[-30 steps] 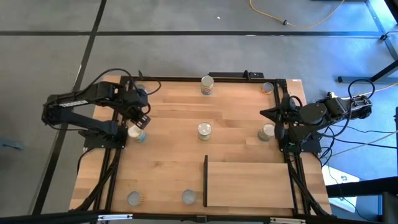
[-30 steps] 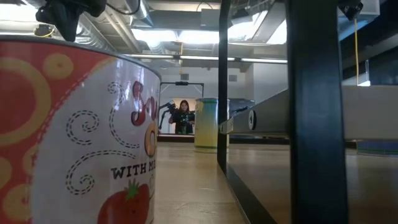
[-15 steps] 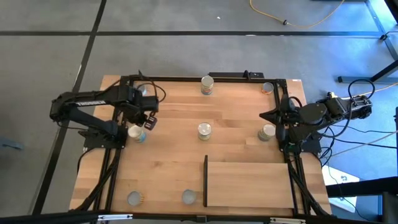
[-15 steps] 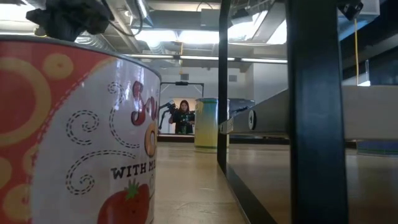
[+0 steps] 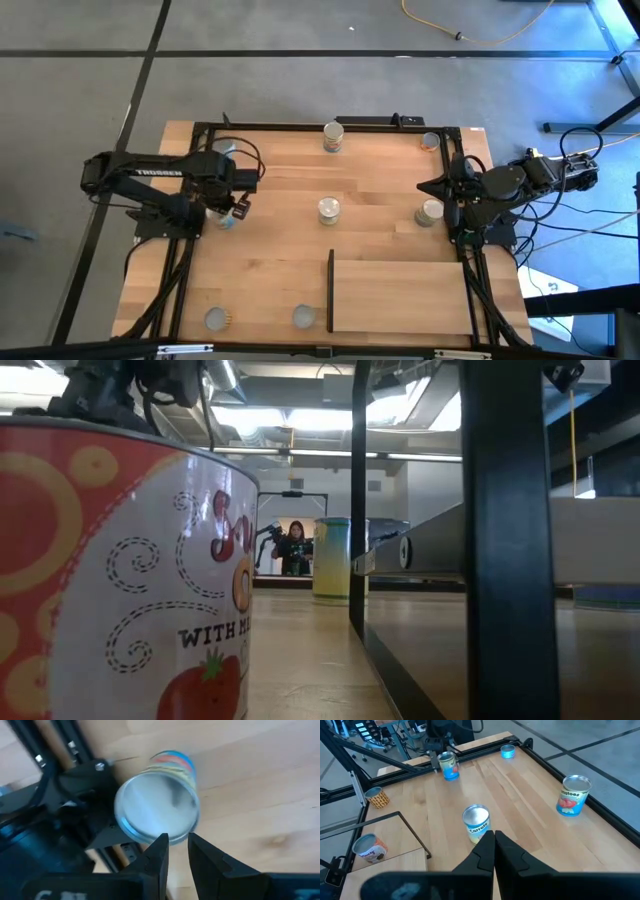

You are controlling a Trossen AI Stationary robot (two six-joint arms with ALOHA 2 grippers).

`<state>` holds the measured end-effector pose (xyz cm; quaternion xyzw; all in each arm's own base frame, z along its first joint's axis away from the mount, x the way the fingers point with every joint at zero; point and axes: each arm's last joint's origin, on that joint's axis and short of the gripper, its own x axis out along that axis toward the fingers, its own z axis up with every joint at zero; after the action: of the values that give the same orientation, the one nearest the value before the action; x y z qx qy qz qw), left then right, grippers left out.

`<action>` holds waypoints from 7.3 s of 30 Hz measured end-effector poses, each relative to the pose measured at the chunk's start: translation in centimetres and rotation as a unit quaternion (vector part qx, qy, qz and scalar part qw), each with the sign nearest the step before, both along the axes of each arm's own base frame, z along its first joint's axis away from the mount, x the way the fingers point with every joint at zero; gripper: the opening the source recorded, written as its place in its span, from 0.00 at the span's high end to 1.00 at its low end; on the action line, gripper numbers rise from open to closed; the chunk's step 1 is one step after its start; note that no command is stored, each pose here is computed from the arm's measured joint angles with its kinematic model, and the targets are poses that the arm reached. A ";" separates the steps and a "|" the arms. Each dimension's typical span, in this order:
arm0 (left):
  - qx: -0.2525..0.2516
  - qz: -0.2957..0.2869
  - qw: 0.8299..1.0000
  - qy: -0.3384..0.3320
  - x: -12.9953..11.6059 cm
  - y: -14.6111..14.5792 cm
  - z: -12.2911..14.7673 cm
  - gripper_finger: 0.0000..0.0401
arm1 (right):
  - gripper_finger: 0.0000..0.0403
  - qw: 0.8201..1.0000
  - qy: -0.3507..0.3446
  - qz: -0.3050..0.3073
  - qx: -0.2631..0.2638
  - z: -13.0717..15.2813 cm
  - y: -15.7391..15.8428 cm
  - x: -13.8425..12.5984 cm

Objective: Pick and place cans onto a shelf
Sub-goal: Move the bottom canned tomatoes to the center of the table, then put the canned carrots on the shelf

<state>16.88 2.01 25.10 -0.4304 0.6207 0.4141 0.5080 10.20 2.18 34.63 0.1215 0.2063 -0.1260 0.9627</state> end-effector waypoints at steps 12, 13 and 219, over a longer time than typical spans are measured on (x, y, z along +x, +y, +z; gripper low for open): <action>0.019 -0.045 0.998 -0.037 1.1 -1.3 -0.4 0.83 | 0.99 1.000 0.000 -0.001 -0.001 0.0 0.0 0.0; 0.021 -0.048 0.998 -0.034 1.1 -1.4 -0.5 0.83 | 0.99 1.000 0.000 -0.001 -0.001 0.0 0.0 0.0; 0.278 -0.436 0.806 -0.288 14.7 3.4 20.8 0.89 | 0.99 0.981 0.172 0.022 -0.090 6.2 -1.4 10.0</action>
<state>31.58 5.40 45.88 -0.0547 0.4269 0.1608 0.8882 20.22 0.73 40.78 0.0060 0.3588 -0.1423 0.9225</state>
